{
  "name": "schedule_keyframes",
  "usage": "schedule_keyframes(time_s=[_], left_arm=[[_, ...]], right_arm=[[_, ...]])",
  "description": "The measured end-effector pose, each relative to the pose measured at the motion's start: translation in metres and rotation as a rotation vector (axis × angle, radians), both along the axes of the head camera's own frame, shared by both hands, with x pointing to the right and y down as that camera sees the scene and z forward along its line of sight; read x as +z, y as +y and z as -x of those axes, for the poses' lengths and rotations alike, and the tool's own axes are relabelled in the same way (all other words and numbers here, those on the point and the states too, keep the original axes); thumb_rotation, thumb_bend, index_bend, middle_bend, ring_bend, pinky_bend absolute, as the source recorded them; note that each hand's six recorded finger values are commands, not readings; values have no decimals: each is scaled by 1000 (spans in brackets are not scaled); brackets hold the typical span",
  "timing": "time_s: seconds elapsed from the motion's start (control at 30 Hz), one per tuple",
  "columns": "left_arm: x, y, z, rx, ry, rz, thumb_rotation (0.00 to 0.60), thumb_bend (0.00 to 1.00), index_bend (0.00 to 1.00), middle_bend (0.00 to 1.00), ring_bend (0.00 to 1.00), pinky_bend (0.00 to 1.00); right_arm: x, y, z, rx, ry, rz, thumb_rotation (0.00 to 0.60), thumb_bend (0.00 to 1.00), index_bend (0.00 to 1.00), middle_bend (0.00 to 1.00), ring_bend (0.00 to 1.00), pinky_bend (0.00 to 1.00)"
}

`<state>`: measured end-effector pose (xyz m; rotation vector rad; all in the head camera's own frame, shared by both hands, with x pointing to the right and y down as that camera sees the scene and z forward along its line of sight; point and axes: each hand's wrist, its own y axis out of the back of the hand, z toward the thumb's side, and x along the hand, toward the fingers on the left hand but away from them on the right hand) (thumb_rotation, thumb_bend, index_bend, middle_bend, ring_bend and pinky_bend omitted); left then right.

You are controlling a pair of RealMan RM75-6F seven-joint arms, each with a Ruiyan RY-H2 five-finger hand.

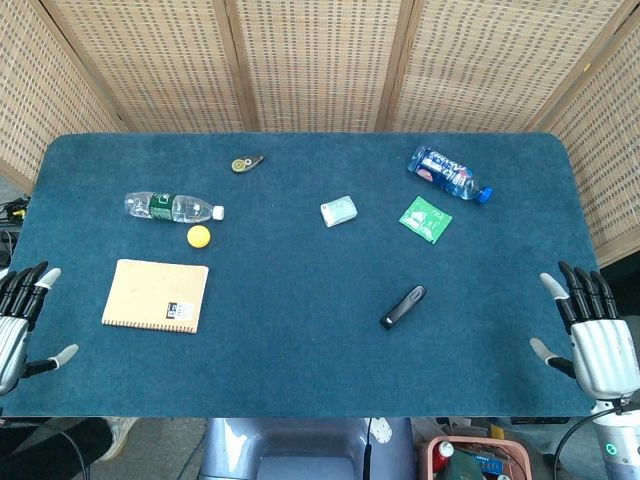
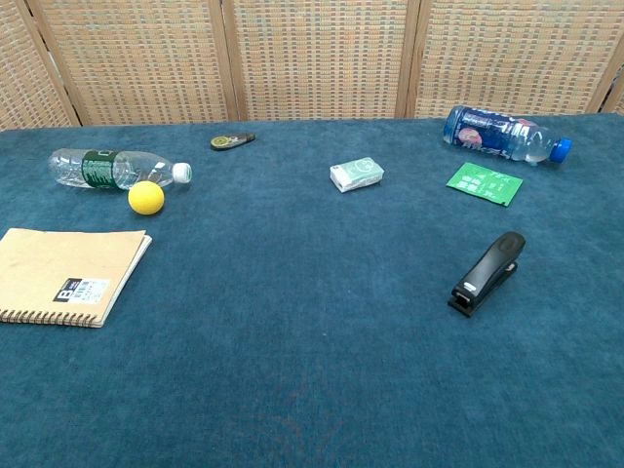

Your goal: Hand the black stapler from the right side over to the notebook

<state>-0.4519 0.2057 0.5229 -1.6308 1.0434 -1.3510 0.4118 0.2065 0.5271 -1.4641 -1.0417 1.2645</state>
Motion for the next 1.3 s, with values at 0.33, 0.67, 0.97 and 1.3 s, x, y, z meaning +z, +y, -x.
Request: schedule_keyframes(time_s=[0.33,0.67,0.97,1.3], left_arm=[[5,-3,0,-4,-8,16,600,0,0,0,0,0],[20,-7,-2,-10,-37,73,600,0,0,0,0,0],[31,-17,-2,-42,-65,93,600,0,0,0,0,0],[39,-20,-3,-57,-84,103,600,0,0,0,0,0]], right_arm=[[21,-2,23,-120,-52,92,600,0,20,0,0,0],[85,-34,78,-510,-21,199,600,0,54,0,0,0],[146,-54,130,-764,121,272,600,24,54,0,0,0],[175,-55,161,-890,190,320,600,171,106,69,0,5]])
